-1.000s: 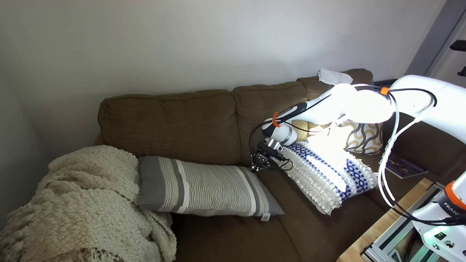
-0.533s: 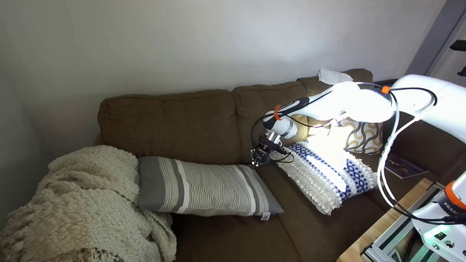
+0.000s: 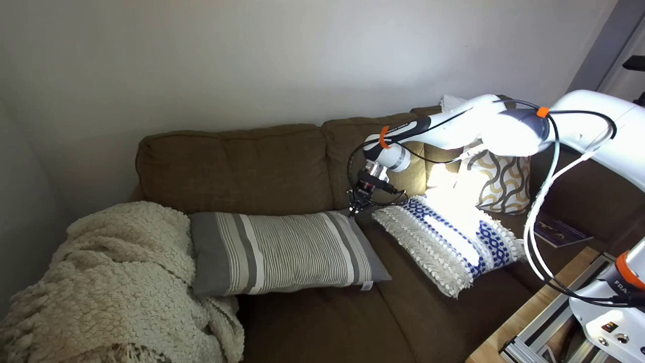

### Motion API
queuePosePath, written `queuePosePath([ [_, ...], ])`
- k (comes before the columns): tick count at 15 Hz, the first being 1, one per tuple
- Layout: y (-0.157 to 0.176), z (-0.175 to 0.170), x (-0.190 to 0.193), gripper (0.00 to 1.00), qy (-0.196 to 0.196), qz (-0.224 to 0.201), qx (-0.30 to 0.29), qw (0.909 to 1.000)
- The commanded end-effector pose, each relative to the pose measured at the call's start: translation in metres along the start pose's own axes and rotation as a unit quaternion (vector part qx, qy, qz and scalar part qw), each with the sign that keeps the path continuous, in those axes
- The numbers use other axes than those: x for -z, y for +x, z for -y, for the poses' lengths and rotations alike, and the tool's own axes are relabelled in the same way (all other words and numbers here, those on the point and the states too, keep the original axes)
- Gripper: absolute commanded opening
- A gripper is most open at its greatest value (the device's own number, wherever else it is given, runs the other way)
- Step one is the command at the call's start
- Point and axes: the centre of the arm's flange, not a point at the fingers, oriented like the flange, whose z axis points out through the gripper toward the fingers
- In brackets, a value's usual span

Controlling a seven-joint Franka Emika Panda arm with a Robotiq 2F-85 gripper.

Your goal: Put the brown pillow on the left corner of the couch then put the gray pillow on the blue pillow

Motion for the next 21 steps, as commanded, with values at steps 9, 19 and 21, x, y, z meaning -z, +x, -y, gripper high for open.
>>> queuePosePath([
  [9, -0.084, -0.015, 0.145, 0.00, -0.112, 0.007, -0.054, 0.9922],
  [19, -0.074, -0.022, 0.171, 0.01, -0.104, -0.004, -0.062, 0.9926],
  [21, -0.075, -0.026, 0.177, 0.00, -0.109, -0.008, -0.067, 0.9918],
])
